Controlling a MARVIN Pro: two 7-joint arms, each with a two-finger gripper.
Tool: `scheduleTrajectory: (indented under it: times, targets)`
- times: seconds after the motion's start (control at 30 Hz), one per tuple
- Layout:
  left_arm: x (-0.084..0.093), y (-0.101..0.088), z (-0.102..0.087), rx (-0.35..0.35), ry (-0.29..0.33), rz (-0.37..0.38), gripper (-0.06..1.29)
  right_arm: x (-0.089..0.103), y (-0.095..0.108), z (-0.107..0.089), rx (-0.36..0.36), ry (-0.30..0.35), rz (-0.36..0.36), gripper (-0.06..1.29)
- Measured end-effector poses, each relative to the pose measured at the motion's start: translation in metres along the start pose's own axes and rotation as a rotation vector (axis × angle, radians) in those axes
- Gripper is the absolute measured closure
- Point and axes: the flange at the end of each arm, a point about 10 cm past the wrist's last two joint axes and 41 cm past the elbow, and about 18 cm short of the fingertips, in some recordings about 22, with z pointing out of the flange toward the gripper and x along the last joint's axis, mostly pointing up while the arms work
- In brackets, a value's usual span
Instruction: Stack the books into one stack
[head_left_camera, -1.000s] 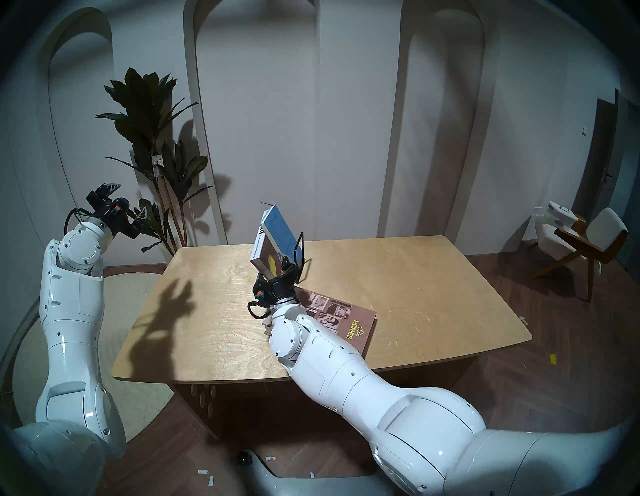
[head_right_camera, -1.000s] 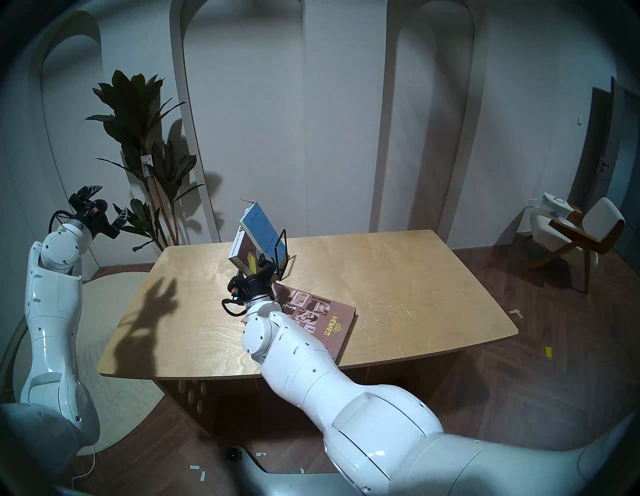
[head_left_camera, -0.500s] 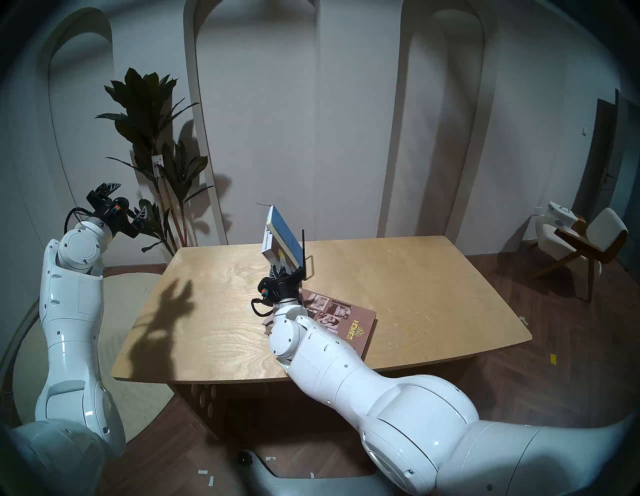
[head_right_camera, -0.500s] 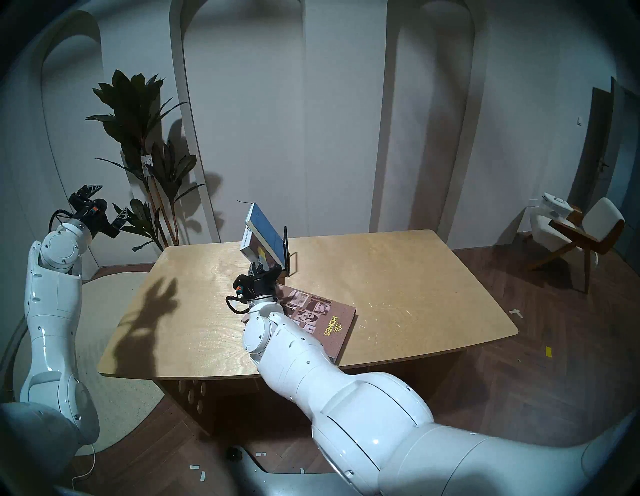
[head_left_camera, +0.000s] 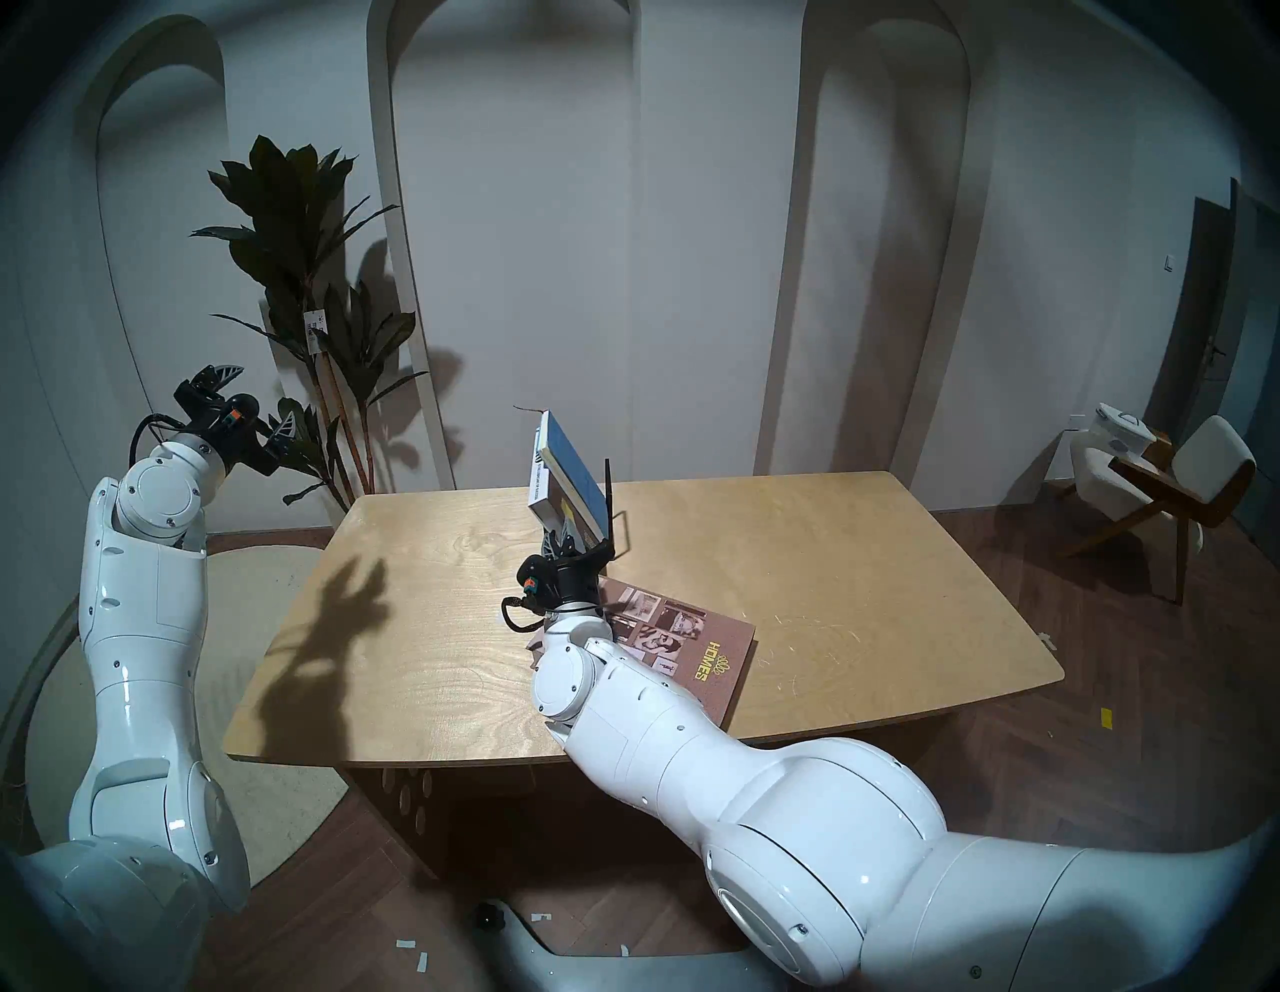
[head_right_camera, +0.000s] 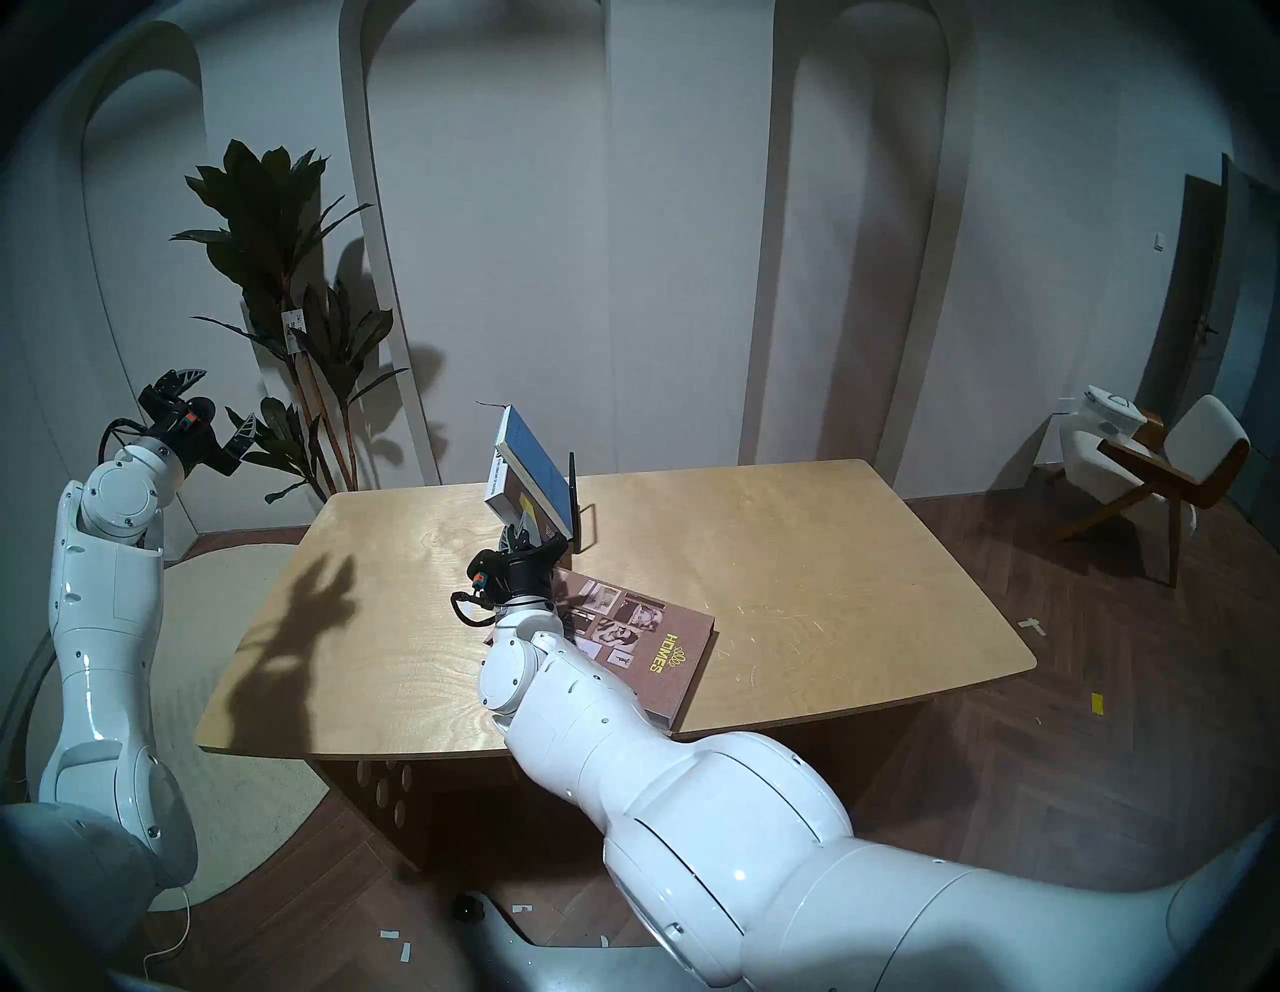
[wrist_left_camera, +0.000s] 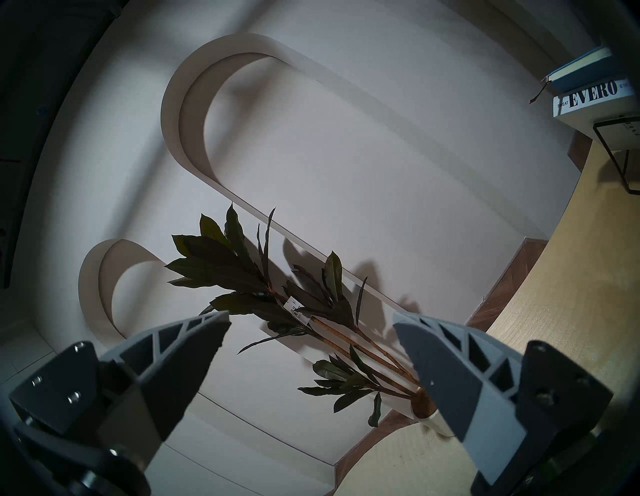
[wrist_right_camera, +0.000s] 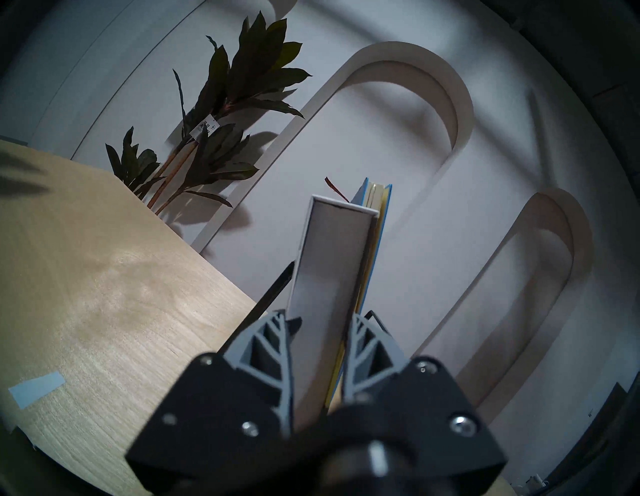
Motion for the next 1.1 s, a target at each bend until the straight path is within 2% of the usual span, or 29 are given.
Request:
scheduleTrajectory:
  times: [0.37,0.6,0.83,1.1]
  targets:
    - [0.000,0.000,0.001,-0.002,0.003,0.000,0.00,0.014,0.012,0.005,-0.094,0.087,0.001,1.04]
    - [0.000,0.000,0.001,-0.002,0.004,0.001,0.00,0.017,0.021,0.008,-0.160,0.114,0.024,1.04]
    - [0.000,-0.001,0.002,-0.003,0.005,0.002,0.00,0.010,0.026,0.008,-0.210,0.065,0.087,1.04]
    - [0.000,-0.001,0.002,-0.003,0.007,0.003,0.00,-0.009,0.028,0.005,-0.254,-0.062,0.194,1.04]
